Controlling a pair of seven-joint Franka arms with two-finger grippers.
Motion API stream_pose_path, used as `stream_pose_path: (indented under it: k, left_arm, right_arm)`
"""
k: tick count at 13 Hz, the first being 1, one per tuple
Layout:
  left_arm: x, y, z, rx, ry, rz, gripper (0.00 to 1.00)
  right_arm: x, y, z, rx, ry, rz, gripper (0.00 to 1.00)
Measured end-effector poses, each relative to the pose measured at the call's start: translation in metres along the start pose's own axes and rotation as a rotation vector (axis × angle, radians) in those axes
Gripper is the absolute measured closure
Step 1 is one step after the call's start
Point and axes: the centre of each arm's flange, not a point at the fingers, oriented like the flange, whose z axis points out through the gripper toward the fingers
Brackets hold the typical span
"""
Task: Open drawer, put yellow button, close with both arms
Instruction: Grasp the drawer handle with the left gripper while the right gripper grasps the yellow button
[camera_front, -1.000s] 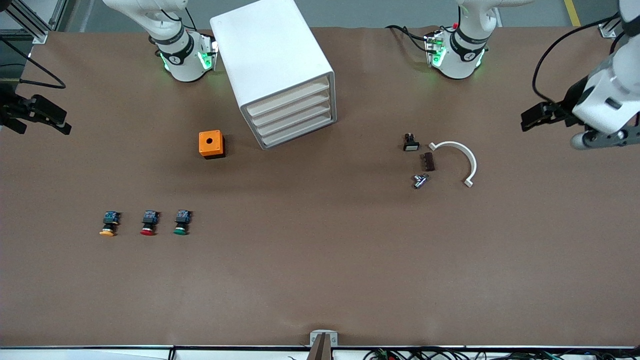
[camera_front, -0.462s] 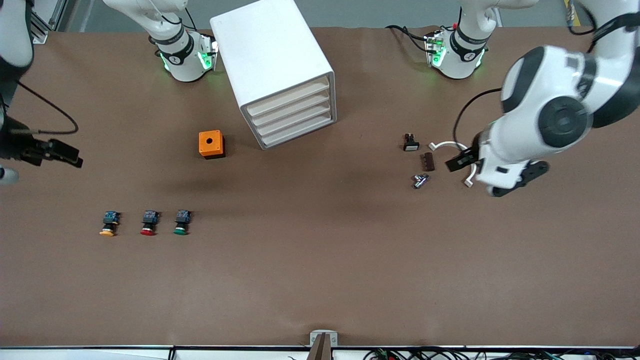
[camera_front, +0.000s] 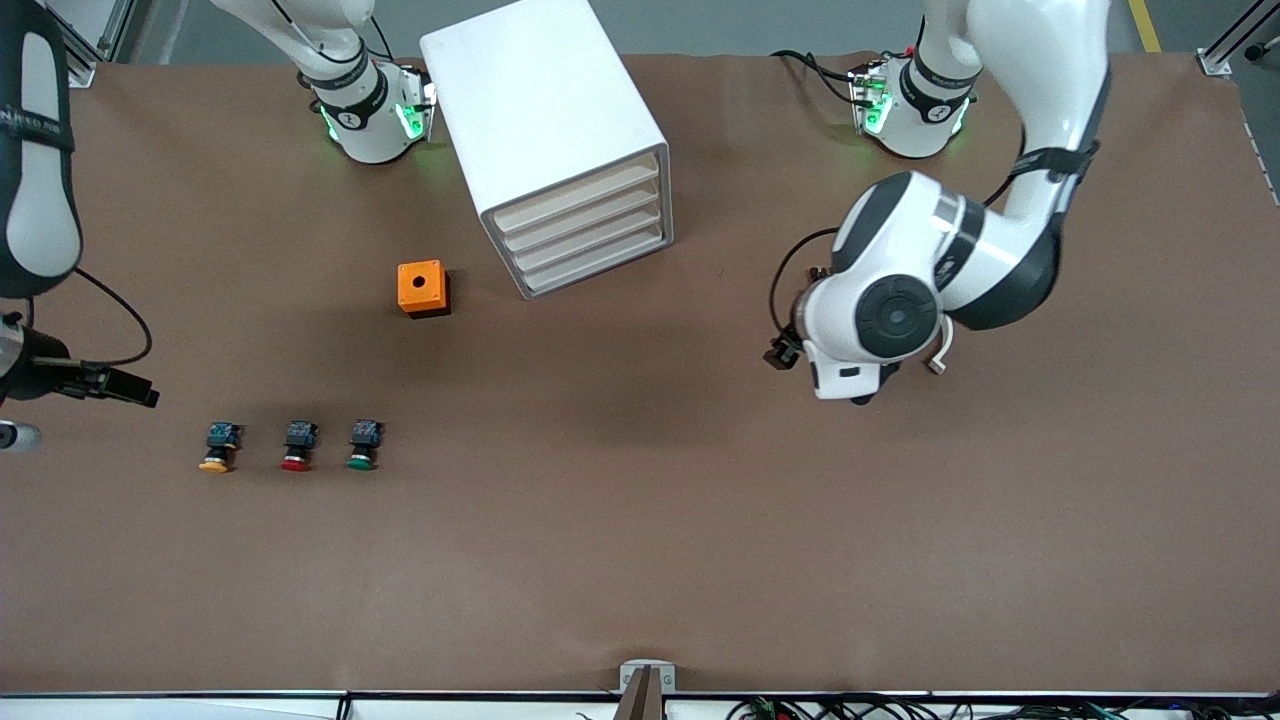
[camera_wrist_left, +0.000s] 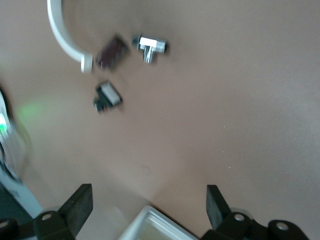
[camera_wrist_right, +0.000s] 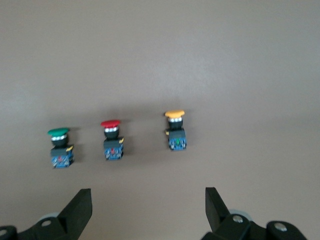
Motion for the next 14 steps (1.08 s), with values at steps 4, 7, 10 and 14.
stream_pose_path:
  k: [4, 7, 10, 14]
  left_arm:
    - [-0.066, 0.015, 0.048, 0.107, -0.109, -0.361, 0.00]
    - [-0.097, 0.021, 0.070, 0.238, -0.296, -0.551, 0.00]
    - [-0.131, 0.022, 0.087, 0.351, -0.394, -0.657, 0.00]
    - [-0.173, 0.016, 0.092, 0.451, -0.473, -0.720, 0.13]
  right_arm:
    - [0.013, 0.002, 0.076, -0.008, 0.069, -0.004, 0.00]
    - [0.014, 0.012, 0.146, -0.014, 0.087, 0.004, 0.00]
    - [0.011, 0.022, 0.190, -0.014, 0.062, 0.018, 0.00]
    - [-0.003, 0.026, 0.216, -0.015, 0.062, 0.017, 0.00]
